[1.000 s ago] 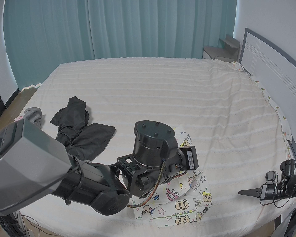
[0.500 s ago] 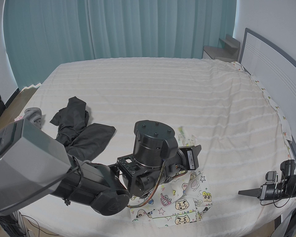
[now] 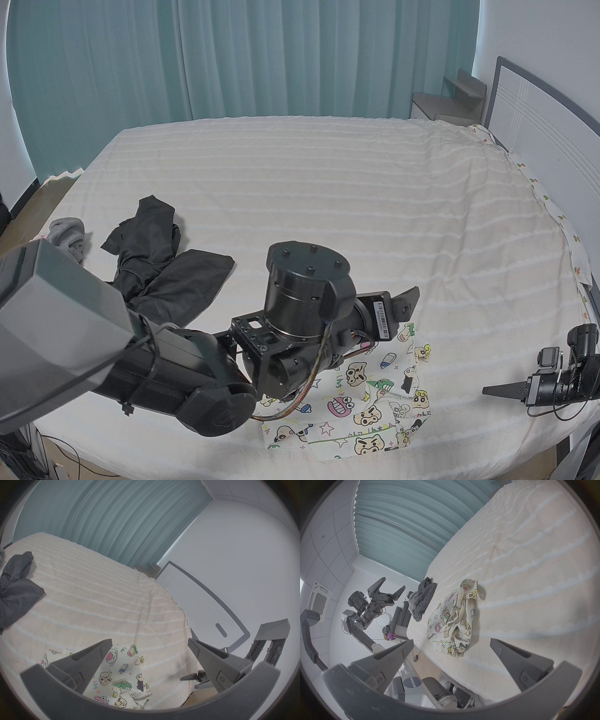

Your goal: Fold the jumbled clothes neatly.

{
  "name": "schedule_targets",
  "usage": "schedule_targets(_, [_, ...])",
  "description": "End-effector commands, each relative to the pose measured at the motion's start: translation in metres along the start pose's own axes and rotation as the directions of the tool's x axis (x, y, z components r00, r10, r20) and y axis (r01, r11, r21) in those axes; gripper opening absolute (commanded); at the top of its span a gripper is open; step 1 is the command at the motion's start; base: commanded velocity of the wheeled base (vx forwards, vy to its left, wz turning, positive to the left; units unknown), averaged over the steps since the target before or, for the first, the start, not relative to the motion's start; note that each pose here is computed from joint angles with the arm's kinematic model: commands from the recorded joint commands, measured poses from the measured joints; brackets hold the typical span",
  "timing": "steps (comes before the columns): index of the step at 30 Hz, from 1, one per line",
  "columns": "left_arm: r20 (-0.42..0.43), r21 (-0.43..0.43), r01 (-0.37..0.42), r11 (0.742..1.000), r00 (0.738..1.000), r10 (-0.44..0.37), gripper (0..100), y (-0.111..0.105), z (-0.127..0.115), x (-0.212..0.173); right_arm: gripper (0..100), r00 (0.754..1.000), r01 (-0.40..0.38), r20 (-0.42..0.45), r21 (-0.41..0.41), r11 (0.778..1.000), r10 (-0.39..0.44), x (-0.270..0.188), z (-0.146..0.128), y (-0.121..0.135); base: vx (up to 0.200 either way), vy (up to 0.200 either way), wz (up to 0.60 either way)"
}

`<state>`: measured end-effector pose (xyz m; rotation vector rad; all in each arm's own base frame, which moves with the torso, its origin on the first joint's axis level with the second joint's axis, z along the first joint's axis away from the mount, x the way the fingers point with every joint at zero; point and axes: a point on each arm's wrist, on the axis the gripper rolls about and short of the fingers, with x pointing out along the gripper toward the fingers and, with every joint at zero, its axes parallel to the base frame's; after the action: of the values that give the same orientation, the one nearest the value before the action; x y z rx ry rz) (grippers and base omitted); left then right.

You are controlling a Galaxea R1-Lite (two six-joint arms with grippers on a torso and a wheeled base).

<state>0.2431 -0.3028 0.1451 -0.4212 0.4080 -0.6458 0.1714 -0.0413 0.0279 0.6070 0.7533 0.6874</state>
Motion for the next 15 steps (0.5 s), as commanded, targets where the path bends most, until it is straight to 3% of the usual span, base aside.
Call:
schedule_targets(1, [0.022, -0.013, -0.040, 0.999, 0.999, 0.041, 100, 0.012, 0.012, -0.018, 100, 1.000, -0.001, 0.003, -0.010, 1.000, 0.001, 0.000, 0.001, 0.001, 0.000, 0.000, 0.00])
schedule_targets(6, [0.013, -0.103, -0.164, 0.981, 0.986, 0.166, 100, 0.072, 0.029, -0.086, 100, 0.999, -0.034, -0.017, -0.034, 0.999, 0.033, 0.008, 0.009, 0.010, 0.000, 0.000, 0.00])
schedule_targets(12, [-0.033, -0.246, -0.262, 0.933, 0.964, 0.262, 100, 0.116, 0.018, -0.139, 100, 0.994, -0.082, -0.065, 0.031, 0.996, 0.084, 0.034, 0.033, 0.025, 0.000, 0.000, 0.00])
schedule_targets(15, [-0.074, -0.287, -0.292, 0.912, 0.956, 0.283, 100, 0.130, 0.002, -0.161, 100, 0.994, -0.012, -0.110, 0.072, 0.997, 0.020, 0.065, 0.045, 0.040, 0.000, 0.000, 0.00])
